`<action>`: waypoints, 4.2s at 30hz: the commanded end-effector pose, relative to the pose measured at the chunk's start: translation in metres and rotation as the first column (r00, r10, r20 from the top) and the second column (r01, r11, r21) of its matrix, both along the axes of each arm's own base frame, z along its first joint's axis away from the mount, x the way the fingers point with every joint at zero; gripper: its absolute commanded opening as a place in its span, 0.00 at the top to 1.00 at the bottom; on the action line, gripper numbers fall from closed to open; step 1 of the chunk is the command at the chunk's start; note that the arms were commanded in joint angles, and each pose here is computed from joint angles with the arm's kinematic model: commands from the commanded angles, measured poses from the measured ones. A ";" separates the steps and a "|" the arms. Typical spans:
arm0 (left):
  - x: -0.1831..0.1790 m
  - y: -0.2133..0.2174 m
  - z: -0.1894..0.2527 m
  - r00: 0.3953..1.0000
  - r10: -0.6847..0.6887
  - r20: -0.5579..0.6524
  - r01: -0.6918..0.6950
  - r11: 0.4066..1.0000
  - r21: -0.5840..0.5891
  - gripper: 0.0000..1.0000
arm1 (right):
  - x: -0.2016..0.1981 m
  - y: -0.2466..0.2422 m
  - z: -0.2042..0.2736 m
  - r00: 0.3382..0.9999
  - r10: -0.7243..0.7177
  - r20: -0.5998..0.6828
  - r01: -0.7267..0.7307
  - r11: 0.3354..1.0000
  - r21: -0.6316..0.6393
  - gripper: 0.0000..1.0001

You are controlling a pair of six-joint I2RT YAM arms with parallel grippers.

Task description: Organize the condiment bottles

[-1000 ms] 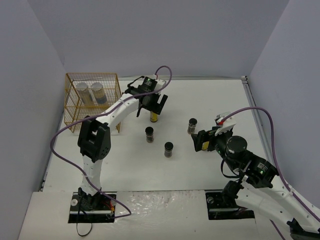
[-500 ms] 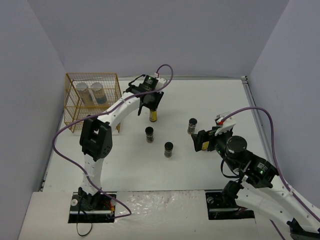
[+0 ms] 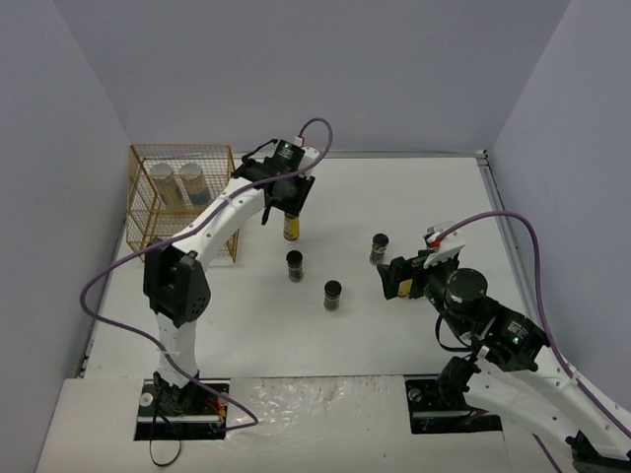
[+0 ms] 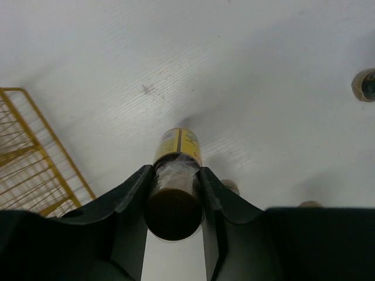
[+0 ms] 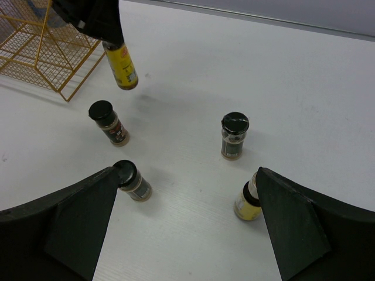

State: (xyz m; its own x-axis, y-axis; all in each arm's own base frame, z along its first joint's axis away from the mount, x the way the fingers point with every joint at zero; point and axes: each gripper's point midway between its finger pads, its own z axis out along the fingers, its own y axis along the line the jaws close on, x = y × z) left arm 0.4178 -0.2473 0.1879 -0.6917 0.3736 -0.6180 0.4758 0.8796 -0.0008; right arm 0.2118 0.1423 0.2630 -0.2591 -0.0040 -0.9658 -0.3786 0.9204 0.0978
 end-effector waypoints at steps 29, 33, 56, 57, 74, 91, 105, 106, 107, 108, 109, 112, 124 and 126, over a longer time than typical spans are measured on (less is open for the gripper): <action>0.027 0.333 0.178 0.699 0.637 0.324 -0.610 0.768 -0.193 1.00 | 0.001 0.008 0.023 0.998 0.023 0.060 -0.028 0.997 0.074 0.00; 0.041 0.334 0.152 0.719 0.632 0.291 -0.608 0.774 -0.178 1.00 | 0.002 0.008 0.021 0.998 0.017 0.057 -0.021 0.997 0.068 0.00; 0.055 0.329 0.037 0.759 0.638 0.130 -0.624 0.770 -0.135 0.66 | 0.007 0.012 0.011 0.999 0.017 0.033 -0.019 0.999 0.044 0.00; 0.055 0.328 0.036 0.760 0.637 0.128 -0.623 0.770 -0.134 0.61 | 0.007 0.013 0.011 0.999 0.017 0.032 -0.019 0.999 0.044 0.00; 0.002 0.300 0.098 0.738 0.656 0.158 -0.633 0.754 -0.176 0.05 | 0.032 -0.013 -0.018 0.956 -0.283 -0.081 0.288 0.956 0.059 0.00; -0.127 0.176 0.076 0.888 0.406 0.215 -0.333 0.891 -0.308 0.03 | 0.084 -0.055 -0.082 0.815 -0.500 -0.293 0.488 0.865 -0.120 0.07; -0.143 0.170 0.061 0.892 0.350 0.287 -0.247 0.908 -0.338 0.03 | 0.070 -0.058 -0.136 0.808 -0.474 -0.349 0.465 0.878 -0.115 0.19; -0.142 0.170 0.060 0.892 0.350 0.287 -0.248 0.908 -0.338 0.03 | 0.070 -0.057 -0.136 0.813 -0.467 -0.348 0.459 0.882 -0.110 0.22; -0.143 0.170 0.060 0.892 0.351 0.285 -0.250 0.908 -0.337 0.03 | 0.071 -0.056 -0.136 0.818 -0.460 -0.345 0.453 0.885 -0.106 0.25; -0.143 0.170 0.059 0.892 0.352 0.284 -0.251 0.908 -0.335 0.03 | 0.071 -0.055 -0.136 0.823 -0.454 -0.341 0.447 0.888 -0.103 0.28; -0.143 0.171 0.058 0.891 0.356 0.283 -0.256 0.907 -0.334 0.03 | 0.071 -0.055 -0.137 0.826 -0.451 -0.338 0.442 0.890 -0.107 0.33; -0.142 0.173 0.057 0.888 0.364 0.283 -0.266 0.906 -0.329 0.03 | 0.072 -0.053 -0.138 0.835 -0.440 -0.331 0.428 0.897 -0.111 0.48; -0.140 0.173 0.054 0.888 0.364 0.281 -0.270 0.907 -0.323 0.03 | 0.072 -0.043 -0.109 0.893 -0.359 -0.272 0.359 0.932 -0.051 1.00; -0.140 0.173 0.055 0.887 0.365 0.281 -0.270 0.907 -0.324 0.03 | 0.072 -0.036 -0.092 0.916 -0.318 -0.245 0.321 0.947 -0.027 1.00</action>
State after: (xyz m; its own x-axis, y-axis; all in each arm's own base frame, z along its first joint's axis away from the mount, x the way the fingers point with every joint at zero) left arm 0.2629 -0.0721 0.2178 -0.5666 -0.0354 -0.8232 0.1713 0.9722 -0.1598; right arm 0.2693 0.0893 0.1136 -0.6019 0.1118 -0.7907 0.0658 0.9937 0.0903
